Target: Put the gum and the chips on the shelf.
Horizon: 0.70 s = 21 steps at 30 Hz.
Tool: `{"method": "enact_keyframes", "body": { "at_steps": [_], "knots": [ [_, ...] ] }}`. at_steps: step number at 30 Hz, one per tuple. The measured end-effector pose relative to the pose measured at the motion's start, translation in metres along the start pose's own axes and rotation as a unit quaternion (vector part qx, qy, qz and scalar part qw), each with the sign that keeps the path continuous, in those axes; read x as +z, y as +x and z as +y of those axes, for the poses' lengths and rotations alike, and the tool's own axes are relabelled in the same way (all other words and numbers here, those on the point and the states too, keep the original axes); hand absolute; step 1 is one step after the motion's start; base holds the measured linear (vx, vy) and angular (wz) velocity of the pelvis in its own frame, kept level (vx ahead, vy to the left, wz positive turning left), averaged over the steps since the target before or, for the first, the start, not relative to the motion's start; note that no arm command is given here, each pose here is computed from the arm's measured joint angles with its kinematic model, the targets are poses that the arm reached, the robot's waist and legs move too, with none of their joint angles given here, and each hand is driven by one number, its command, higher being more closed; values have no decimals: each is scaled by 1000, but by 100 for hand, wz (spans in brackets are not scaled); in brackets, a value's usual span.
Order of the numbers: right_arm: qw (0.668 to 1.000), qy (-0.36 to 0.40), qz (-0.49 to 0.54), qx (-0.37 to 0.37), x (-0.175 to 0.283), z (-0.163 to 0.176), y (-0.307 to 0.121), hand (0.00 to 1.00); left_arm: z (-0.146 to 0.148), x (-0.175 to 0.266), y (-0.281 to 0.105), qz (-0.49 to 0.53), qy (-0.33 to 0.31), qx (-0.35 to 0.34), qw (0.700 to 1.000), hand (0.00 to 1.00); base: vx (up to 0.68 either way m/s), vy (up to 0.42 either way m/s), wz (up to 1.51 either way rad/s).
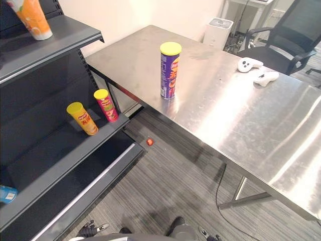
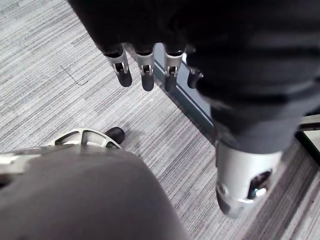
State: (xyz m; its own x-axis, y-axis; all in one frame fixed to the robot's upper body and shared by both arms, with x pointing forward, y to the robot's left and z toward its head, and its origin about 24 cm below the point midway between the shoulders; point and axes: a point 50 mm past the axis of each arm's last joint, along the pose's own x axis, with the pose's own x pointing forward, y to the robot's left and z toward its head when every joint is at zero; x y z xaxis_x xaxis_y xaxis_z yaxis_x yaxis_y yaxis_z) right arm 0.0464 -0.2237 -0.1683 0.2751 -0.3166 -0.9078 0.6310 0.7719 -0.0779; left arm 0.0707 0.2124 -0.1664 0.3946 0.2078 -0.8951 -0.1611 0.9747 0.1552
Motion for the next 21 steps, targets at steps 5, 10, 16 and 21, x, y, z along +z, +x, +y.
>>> {"method": "enact_keyframes", "body": {
  "at_steps": [5,10,16,21],
  "knots": [
    [1000,-9,12,12,-3,9,0,0,14,0,0,0,-48,29,998,0,10,-9,-45],
    [1000,-20,-4,0,9,-2,3,0,3,-5,-2,5,-126,31,992,0,75,68,-66],
    [1000,-16,-11,-4,14,-6,4,0,-6,-8,-3,5,-127,21,992,0,82,218,-53],
    [1000,9,8,2,-4,3,0,0,11,-7,-3,2,-102,34,994,0,109,196,-24]
  ]
}}
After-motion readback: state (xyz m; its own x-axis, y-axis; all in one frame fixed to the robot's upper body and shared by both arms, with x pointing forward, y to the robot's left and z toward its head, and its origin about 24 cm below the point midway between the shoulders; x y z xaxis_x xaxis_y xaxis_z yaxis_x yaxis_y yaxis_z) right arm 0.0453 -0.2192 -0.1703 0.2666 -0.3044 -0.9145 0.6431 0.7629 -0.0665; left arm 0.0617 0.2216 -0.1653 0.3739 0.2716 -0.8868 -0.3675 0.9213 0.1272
